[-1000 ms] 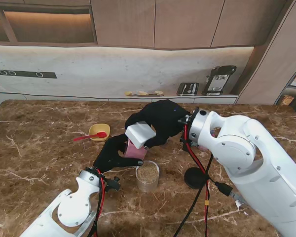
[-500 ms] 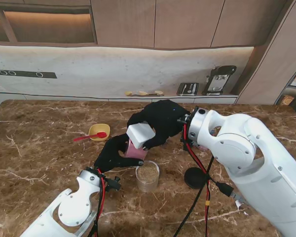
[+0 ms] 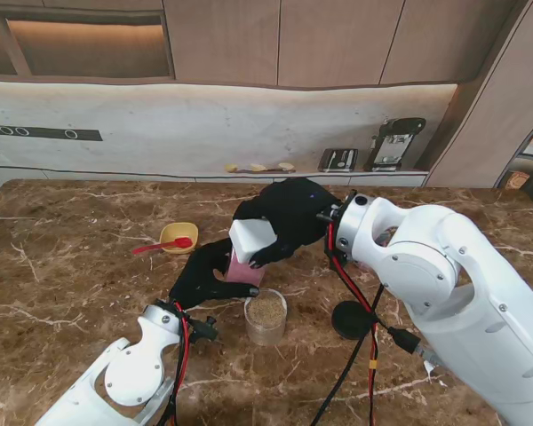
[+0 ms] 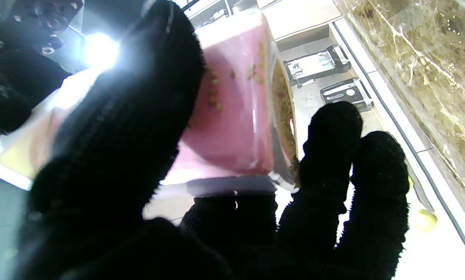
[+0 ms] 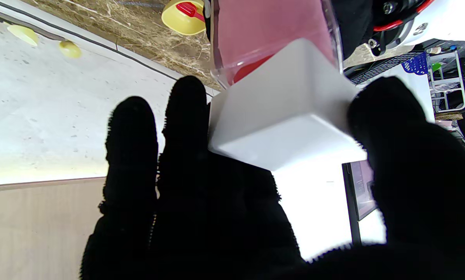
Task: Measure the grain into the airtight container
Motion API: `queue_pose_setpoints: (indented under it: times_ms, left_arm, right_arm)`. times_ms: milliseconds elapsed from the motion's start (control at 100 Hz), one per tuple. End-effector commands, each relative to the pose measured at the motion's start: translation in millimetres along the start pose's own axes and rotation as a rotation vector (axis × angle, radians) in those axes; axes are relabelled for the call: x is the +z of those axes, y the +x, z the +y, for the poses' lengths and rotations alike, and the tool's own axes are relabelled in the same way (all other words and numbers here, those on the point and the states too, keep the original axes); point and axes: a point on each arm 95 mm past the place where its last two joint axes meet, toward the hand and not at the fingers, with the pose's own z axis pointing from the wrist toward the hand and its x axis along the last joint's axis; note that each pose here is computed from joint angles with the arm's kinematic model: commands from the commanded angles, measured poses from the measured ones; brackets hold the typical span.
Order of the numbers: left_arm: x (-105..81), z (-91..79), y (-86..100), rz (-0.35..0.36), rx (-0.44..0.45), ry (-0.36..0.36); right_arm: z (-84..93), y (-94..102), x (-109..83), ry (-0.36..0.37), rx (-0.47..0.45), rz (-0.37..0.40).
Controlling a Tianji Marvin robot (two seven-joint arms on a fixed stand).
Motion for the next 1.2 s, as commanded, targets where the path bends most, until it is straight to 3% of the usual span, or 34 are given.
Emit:
queue_pose_setpoints:
  times_ms: [0,510,1190]
  left_arm:
    - [-1.3,1.9,0.0,-0.002,-0.002,-0.001]
    - [-2.2,1.0,0.4,-0.004,-0.001,0.000]
    - [-2.5,1.3,0.9,-0.004,-0.003,0.002]
  right_arm:
    - [-0.4,-3.1,0.4,-0.007,-0.003,0.022]
    - [8.2,-5.1,-2.6,-0.019,-0.034,0.085]
    - [4.6,-5.9,2.0,-0.026,-0.060,0.128]
